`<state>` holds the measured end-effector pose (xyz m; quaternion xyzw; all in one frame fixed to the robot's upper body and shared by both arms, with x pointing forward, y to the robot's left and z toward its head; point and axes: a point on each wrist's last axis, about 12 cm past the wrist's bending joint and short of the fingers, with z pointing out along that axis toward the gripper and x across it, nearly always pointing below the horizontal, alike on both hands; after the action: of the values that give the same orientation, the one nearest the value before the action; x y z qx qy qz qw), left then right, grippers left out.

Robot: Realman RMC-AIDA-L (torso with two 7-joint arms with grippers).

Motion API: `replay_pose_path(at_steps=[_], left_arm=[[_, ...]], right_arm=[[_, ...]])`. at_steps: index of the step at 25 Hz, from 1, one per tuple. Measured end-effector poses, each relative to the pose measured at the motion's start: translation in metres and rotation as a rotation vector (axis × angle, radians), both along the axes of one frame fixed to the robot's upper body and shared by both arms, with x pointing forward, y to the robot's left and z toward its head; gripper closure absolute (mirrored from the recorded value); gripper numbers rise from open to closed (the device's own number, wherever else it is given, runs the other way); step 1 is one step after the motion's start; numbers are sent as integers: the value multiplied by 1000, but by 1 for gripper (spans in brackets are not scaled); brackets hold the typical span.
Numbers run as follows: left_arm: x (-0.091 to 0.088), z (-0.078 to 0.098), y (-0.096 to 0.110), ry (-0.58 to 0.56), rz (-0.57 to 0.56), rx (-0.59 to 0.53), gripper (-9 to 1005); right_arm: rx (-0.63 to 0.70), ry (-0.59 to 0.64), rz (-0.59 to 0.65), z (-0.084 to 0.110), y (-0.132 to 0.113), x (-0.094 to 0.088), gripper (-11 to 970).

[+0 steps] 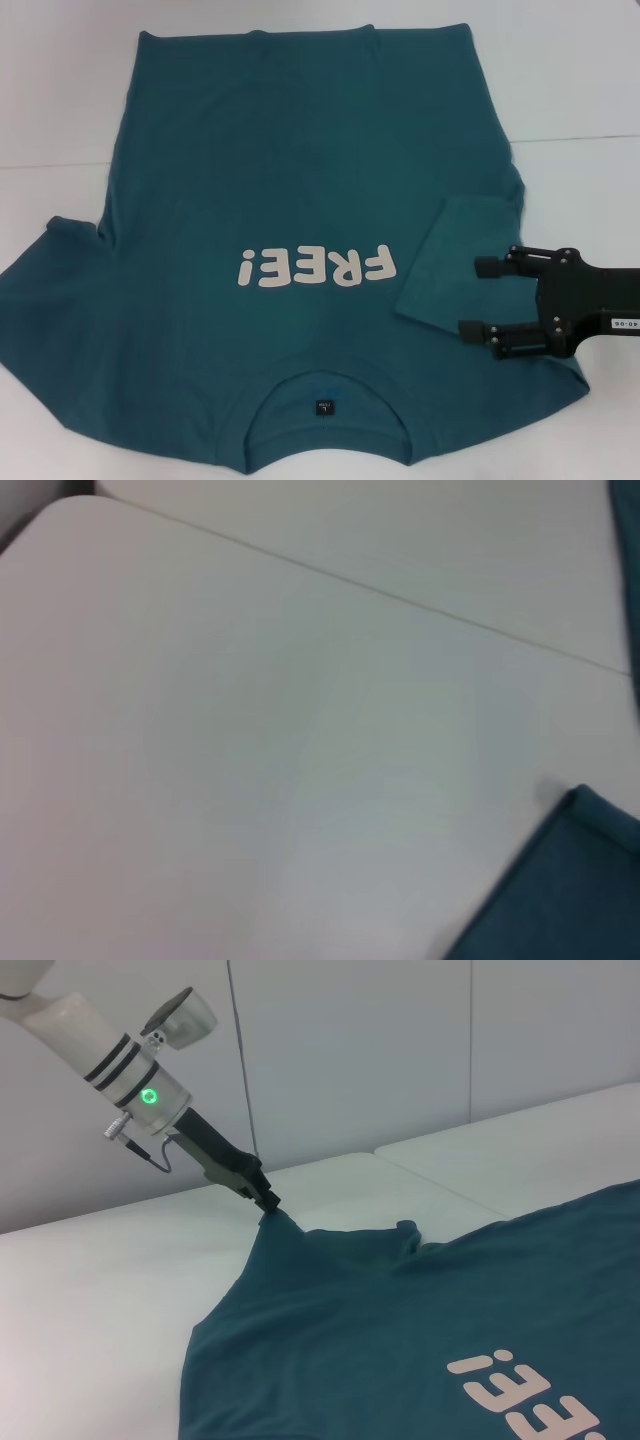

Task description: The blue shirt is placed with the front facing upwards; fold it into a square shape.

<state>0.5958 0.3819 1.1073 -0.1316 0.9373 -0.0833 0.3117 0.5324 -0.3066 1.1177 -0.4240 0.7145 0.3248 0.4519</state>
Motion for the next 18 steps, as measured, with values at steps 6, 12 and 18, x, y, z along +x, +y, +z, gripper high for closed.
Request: replay_pose_path(at_steps=[6,12,18], left_arm=[[3,6,-16,-41,-44,-63,948],[6,16,-31,-71,-111,-133,948],[3,21,-39,-80,-145,-184,948]], right_arm=[[0,0,-5,0,-1,0,35],[0,3,-7,-1,-2,-1,35],[0,7,-10,-2,-2,-2,36]])
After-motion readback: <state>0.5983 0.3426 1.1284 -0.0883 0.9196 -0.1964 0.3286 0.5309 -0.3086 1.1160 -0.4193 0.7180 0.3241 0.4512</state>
